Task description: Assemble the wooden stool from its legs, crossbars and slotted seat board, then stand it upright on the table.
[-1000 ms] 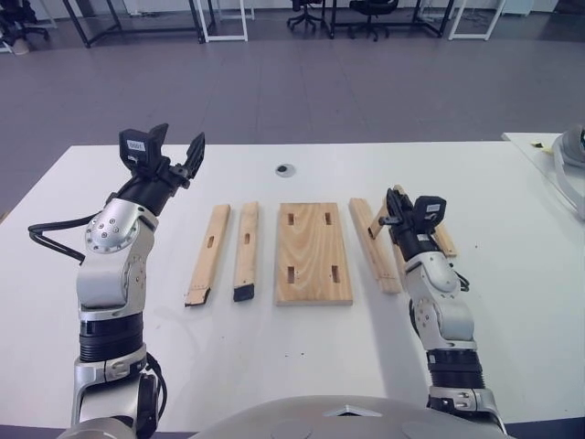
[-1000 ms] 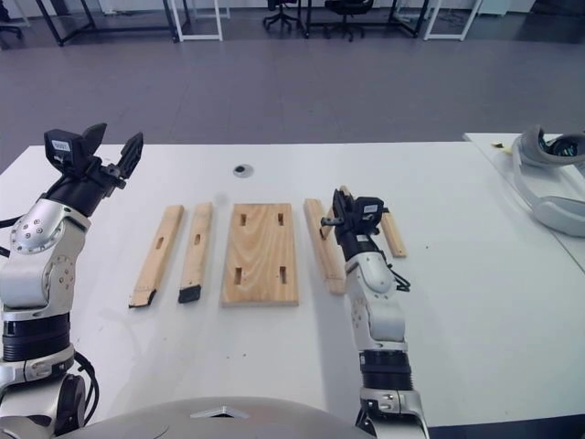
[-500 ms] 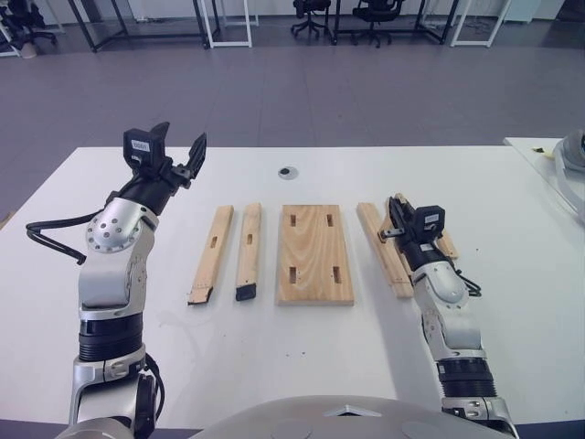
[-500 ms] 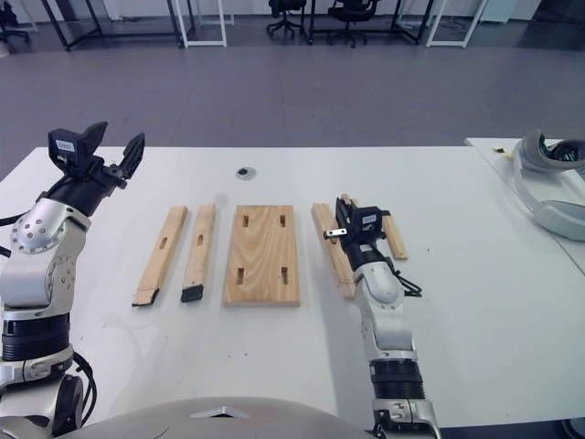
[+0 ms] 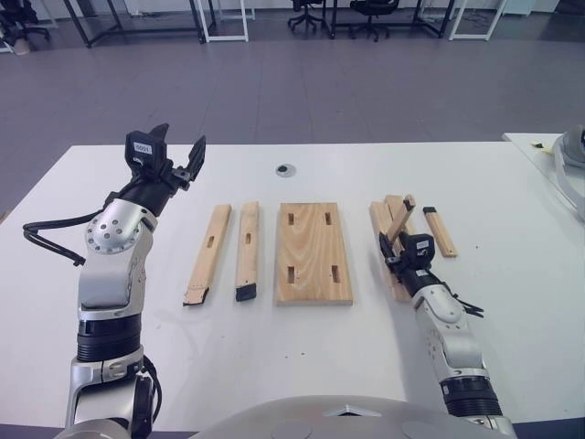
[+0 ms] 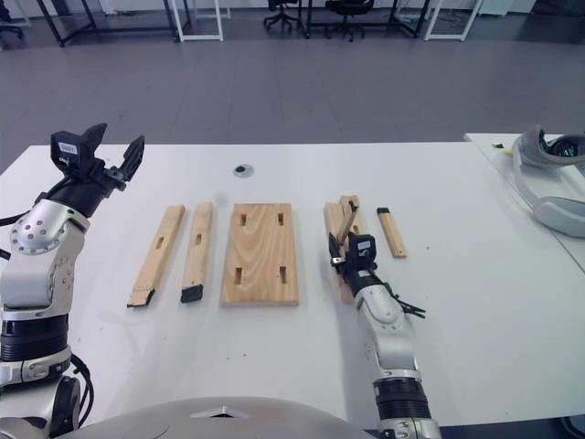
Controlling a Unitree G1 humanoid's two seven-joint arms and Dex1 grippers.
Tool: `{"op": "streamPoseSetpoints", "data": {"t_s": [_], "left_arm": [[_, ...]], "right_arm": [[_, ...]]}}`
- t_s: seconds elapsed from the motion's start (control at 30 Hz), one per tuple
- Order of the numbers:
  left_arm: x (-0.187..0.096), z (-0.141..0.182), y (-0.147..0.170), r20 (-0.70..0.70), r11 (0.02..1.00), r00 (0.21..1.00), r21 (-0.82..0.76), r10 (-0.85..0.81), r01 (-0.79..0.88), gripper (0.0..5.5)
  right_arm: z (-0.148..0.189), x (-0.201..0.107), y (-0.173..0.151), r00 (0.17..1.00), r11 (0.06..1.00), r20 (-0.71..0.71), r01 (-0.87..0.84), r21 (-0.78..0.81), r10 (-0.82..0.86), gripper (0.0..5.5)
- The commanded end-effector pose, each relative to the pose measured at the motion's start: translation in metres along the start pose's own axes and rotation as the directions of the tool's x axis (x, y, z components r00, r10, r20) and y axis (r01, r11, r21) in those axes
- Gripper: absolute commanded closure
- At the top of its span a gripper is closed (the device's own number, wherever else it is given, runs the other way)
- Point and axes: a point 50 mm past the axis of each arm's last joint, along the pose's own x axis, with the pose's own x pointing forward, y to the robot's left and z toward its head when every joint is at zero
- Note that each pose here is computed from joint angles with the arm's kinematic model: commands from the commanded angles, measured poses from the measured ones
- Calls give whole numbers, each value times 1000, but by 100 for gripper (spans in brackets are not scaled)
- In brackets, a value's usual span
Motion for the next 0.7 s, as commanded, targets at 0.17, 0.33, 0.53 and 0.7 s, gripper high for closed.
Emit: {"op": "streamPoseSetpoints", "data": {"t_s": [0.17,0.33,0.53,0.7], "left_arm": [[-3,1,1,1,1000,1000,25,19,-19,218],[-8,-2,-3,-13,999,1000,27,26,-26,218],[-10,-5,-8,-23,999,999,26,26,-25,218],[-10,-6,-7,-25,999,999,30,33,-32,218]], "right_arm": [[39,-14,-3,978,994,-208,-38,-106,15,197],[52,-27,-1,942,995,-327,-94,-23,81,114],[36,-35,4,881,994,-462,-94,50,107,114],[30,-33,3,856,995,-508,-74,60,94,114]]}}
